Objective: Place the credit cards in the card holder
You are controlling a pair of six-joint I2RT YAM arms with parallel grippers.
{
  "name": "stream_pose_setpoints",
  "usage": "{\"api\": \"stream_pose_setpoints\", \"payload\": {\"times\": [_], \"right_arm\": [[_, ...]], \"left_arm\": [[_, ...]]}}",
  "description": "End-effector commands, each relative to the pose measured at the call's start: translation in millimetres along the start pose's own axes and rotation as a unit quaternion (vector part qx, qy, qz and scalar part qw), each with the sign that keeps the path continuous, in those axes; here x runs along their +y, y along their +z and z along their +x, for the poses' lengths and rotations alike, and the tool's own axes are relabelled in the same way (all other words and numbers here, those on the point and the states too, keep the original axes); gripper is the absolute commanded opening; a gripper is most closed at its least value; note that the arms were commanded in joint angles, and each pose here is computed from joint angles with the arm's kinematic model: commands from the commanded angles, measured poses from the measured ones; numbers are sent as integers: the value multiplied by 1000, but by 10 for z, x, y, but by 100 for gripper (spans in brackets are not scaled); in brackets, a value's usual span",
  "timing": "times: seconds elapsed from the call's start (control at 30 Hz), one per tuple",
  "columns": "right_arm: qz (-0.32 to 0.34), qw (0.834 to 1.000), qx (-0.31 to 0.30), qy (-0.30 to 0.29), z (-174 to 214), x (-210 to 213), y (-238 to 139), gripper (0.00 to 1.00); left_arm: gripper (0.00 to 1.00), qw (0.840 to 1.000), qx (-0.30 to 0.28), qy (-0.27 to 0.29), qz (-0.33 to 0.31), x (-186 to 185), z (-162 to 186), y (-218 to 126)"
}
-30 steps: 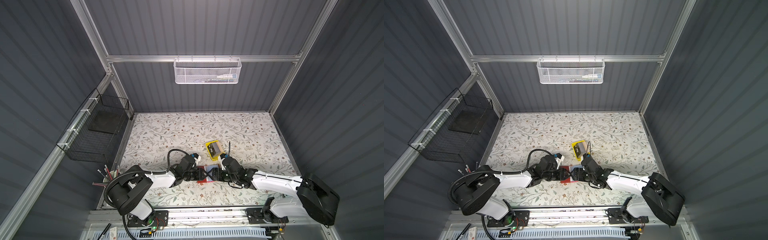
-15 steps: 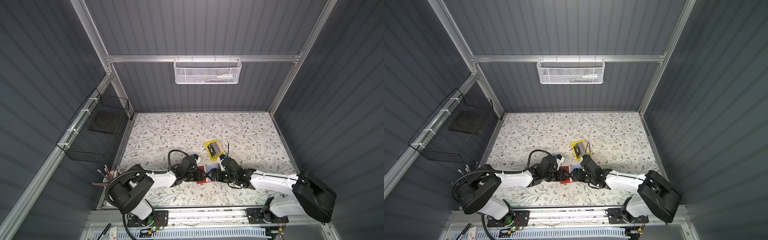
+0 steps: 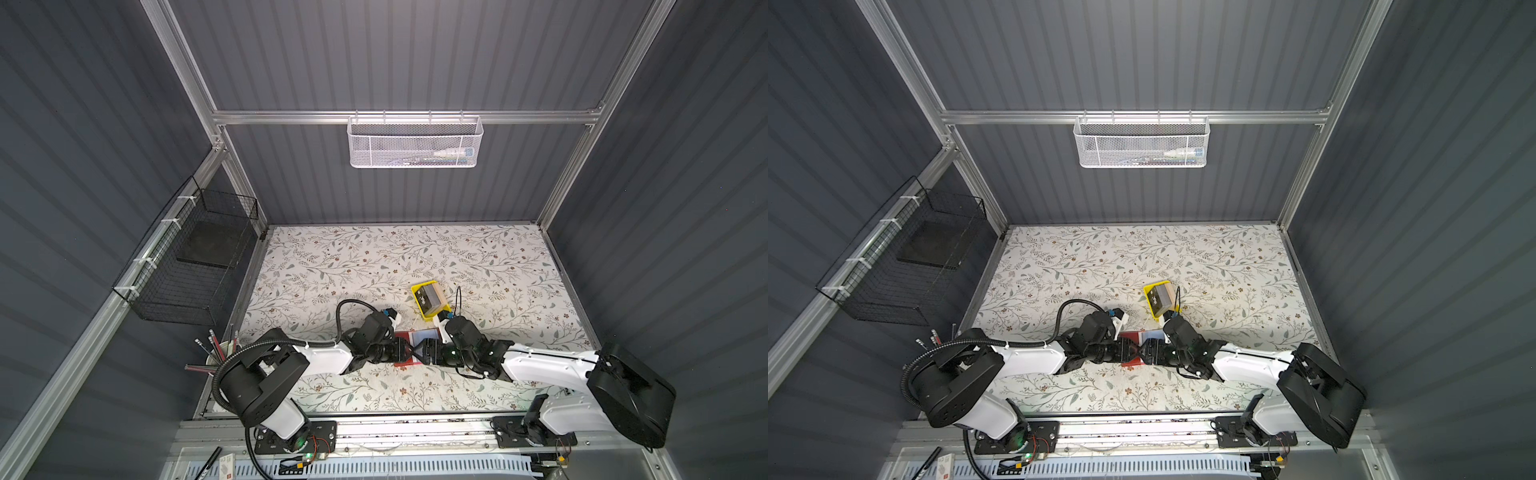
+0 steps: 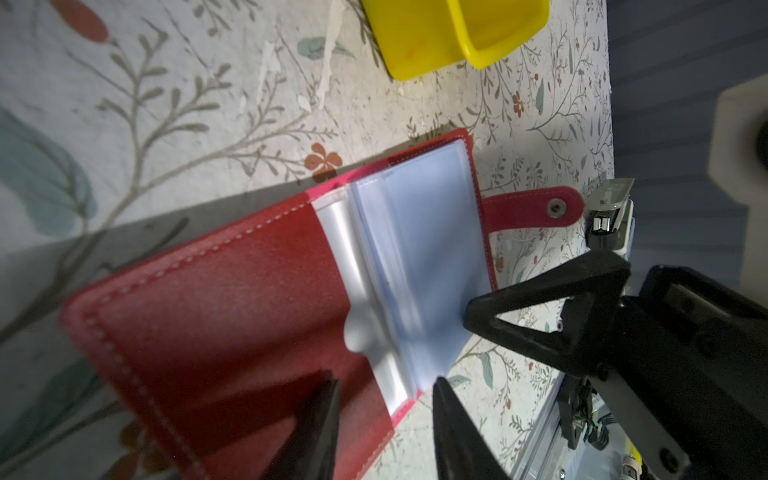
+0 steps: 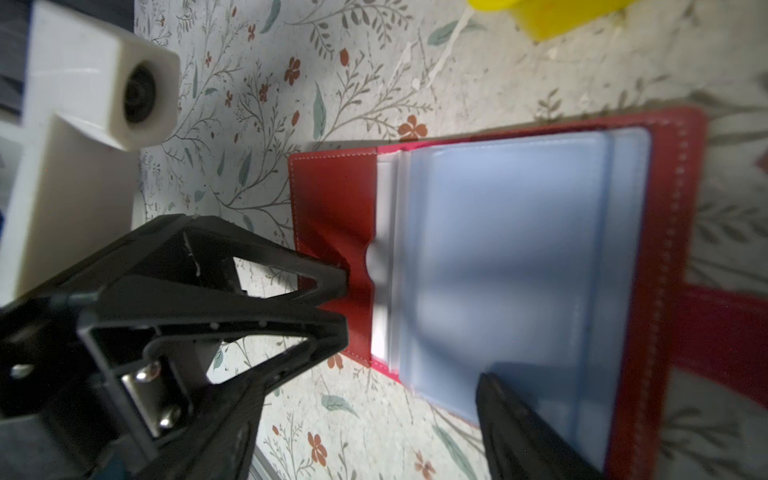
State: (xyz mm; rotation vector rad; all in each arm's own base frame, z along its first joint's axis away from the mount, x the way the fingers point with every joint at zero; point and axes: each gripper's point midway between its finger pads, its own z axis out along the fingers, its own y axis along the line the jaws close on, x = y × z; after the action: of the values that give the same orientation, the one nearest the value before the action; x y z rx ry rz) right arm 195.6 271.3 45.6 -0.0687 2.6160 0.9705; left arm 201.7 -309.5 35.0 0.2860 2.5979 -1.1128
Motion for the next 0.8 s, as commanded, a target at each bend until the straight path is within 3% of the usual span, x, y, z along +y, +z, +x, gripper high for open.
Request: {"api": "stream_pose_setpoints", "payload": {"times": [0.0,0.2,0.43,0.77], "right_arm": [[48,999,19,11,121,-234,30,83],[27,999,17,7,142,-179,19,83],[51,999,16,11,136,-262,13,83],[53,999,-8,2,9,-186,-81,83]], "left_arm": [[39,999,18,-16,-23,183,137,42],[39,1000,10,-11,-14,145,107,19],[39,1000,-16,0,7,-1,-3,-83],[39,999,-30,1,-17,41,-246,-161]]}}
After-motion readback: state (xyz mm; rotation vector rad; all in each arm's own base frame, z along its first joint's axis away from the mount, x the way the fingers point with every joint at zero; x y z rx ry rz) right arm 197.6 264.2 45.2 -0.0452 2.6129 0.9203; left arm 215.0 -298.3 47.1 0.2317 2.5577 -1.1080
